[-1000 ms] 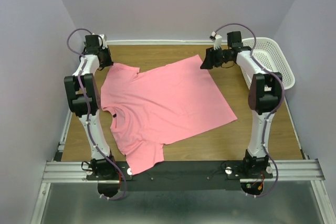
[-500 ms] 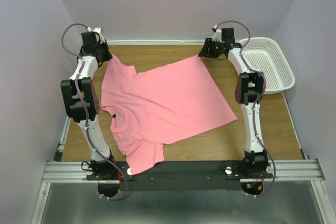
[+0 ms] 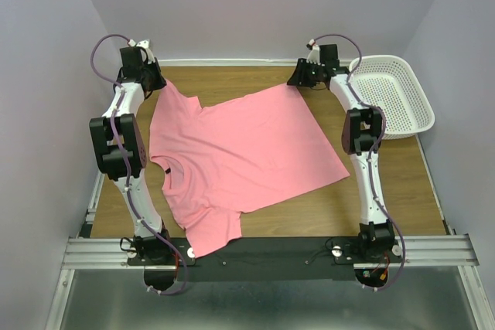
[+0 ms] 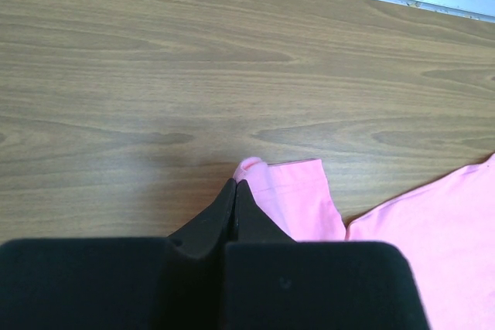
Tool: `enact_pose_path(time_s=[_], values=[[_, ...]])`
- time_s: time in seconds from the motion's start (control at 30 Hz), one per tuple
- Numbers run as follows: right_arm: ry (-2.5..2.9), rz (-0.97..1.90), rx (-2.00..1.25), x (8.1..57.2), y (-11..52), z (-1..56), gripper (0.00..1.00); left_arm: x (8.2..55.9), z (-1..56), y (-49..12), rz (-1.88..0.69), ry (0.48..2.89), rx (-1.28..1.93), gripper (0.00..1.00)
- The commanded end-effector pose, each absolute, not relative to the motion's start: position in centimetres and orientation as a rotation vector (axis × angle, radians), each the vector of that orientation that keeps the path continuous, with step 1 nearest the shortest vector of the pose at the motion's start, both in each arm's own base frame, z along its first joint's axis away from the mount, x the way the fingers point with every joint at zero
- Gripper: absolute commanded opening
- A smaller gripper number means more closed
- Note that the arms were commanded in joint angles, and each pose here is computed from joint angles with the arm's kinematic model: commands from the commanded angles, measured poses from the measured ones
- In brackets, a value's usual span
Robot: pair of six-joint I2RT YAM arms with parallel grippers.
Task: Fold and stack the t-shirts
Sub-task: Flatten the tshirt out
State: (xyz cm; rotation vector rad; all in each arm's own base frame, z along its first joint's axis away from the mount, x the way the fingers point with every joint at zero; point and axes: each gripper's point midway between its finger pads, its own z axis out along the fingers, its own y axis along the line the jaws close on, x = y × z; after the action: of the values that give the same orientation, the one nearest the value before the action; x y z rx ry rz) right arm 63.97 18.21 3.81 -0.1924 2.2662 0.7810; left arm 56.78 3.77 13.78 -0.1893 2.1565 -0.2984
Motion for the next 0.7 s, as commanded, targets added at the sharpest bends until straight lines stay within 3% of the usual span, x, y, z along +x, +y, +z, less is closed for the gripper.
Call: enact_pose_path(time_s=[0.0,0.33,0.67], values=[[2.305,0.792,-0.178,63.7,18.9,1.1,0.47,57.3,16.0,3.3,-0.325,2.104,-0.157,0.0],[2.311,0.768,-0.185,63.9,18.7,0.2,0.27,57.2,15.9,3.2,-0.328,2.107,-0.156,0.0],[2.276,0.738,-0.202,64.9,18.3,0.7,0.01,56.9,15.8,3.3,-0.32,2.11,-0.156,0.0]])
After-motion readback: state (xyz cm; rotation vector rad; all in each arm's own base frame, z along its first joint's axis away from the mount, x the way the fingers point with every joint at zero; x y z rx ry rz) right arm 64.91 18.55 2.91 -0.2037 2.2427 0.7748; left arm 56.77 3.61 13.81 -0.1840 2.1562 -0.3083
